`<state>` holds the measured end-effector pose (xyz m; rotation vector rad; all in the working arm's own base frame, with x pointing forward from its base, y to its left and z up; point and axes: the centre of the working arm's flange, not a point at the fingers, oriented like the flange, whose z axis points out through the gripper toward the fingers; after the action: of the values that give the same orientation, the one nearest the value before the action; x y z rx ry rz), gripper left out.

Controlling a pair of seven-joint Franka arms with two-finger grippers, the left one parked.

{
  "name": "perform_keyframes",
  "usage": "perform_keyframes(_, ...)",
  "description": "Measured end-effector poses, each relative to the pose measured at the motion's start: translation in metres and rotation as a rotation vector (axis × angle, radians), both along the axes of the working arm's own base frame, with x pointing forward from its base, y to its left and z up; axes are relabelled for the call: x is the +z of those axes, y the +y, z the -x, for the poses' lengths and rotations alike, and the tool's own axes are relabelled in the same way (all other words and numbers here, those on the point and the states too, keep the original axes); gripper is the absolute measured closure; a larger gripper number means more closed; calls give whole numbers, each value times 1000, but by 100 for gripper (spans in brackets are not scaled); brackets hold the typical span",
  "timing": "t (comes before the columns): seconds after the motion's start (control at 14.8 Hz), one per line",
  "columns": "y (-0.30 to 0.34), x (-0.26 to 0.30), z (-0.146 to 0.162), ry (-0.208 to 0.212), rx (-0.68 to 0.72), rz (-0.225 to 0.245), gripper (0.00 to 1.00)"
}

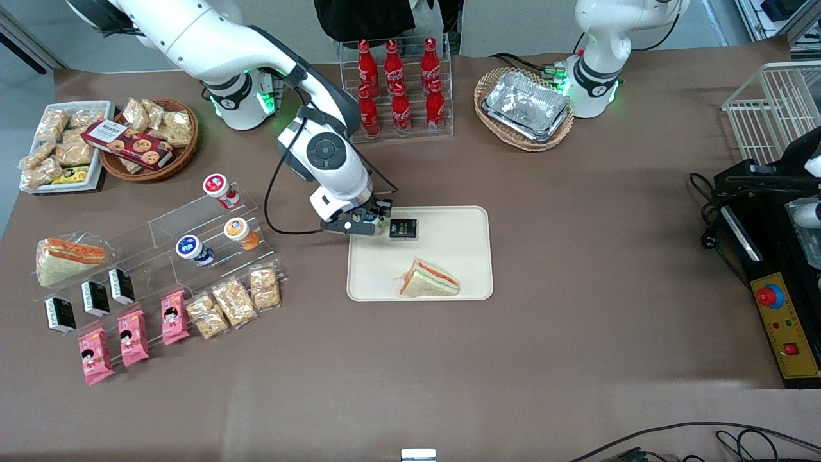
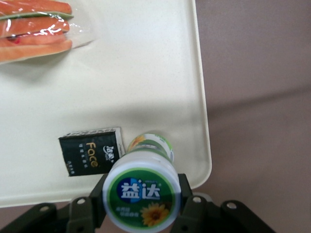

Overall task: Place green gum on tray
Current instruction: 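Lower the bottle beside the black tissue pack and open the right gripper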

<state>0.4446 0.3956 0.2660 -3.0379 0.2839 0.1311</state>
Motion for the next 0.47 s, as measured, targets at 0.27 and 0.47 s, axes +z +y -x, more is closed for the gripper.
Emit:
perform_keyframes(0.27,0,-16,0,-2,21,1,41)
perform_keyframes(0.47,-3,-27,-1,7,28,10,41)
